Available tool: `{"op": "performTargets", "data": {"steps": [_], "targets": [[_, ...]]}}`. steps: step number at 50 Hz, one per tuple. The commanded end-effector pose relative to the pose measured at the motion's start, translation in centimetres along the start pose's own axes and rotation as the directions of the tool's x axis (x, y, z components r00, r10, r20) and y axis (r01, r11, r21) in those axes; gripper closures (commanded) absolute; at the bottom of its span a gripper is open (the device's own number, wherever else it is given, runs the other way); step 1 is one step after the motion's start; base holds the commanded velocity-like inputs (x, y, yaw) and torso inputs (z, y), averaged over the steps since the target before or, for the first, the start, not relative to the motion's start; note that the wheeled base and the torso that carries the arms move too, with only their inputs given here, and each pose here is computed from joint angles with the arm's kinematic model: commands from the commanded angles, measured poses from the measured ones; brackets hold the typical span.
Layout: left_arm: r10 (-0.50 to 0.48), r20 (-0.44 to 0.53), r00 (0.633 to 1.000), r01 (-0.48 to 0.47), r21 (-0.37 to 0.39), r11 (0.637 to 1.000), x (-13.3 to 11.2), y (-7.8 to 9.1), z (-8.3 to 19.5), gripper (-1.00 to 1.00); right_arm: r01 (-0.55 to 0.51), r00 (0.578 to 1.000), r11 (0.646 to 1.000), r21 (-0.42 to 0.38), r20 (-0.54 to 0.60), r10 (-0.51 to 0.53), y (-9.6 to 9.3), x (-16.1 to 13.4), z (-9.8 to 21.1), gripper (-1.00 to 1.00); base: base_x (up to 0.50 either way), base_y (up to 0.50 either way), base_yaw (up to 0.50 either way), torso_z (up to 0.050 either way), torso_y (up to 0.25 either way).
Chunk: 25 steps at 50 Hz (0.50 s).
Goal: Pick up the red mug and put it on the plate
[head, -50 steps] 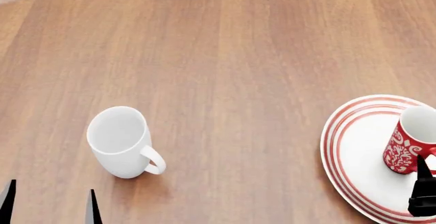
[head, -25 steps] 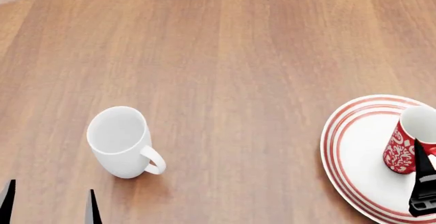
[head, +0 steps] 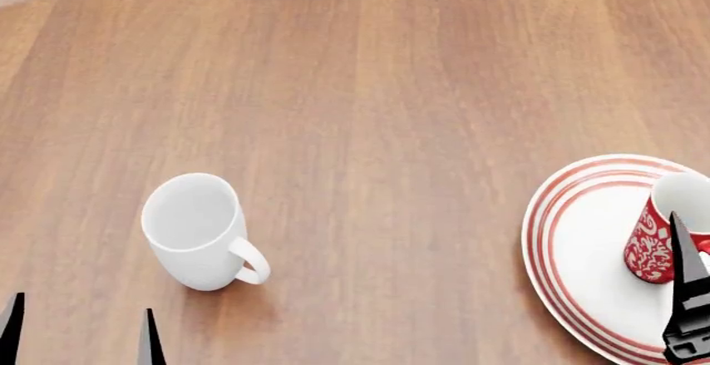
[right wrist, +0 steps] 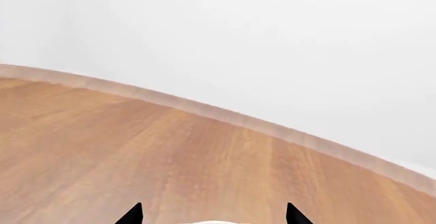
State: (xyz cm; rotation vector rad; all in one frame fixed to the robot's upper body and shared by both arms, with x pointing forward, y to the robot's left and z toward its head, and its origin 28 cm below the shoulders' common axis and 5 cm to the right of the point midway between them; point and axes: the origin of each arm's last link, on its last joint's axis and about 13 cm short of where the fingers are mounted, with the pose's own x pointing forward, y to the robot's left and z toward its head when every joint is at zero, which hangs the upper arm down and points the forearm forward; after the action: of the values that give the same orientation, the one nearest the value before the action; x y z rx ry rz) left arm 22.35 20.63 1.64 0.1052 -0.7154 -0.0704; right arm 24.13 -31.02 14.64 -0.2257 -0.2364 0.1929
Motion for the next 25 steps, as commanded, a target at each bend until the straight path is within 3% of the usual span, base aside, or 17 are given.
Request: {"op": "performTargets", "data": {"steps": [1, 25], "targets": [[0.001, 0.001, 1.0, -0.001, 0.003, 1.0, 0.0, 0.0, 0.0, -1.0, -0.031, 0.998, 0.999, -0.035, 0.057, 0.033, 0.8, -1.0, 1.6, -1.0, 0.0, 0.0, 0.0, 0.0, 0.0], [-0.003, 0.002, 1.0, 0.003, -0.001, 1.0, 0.0, 0.0, 0.0, -1.0, -0.087, 0.982, 0.99, -0.108, 0.158, 0.103, 2.6, -3.1, 3.9, -1.0, 0.0, 0.0, 0.0, 0.0, 0.0]]}}
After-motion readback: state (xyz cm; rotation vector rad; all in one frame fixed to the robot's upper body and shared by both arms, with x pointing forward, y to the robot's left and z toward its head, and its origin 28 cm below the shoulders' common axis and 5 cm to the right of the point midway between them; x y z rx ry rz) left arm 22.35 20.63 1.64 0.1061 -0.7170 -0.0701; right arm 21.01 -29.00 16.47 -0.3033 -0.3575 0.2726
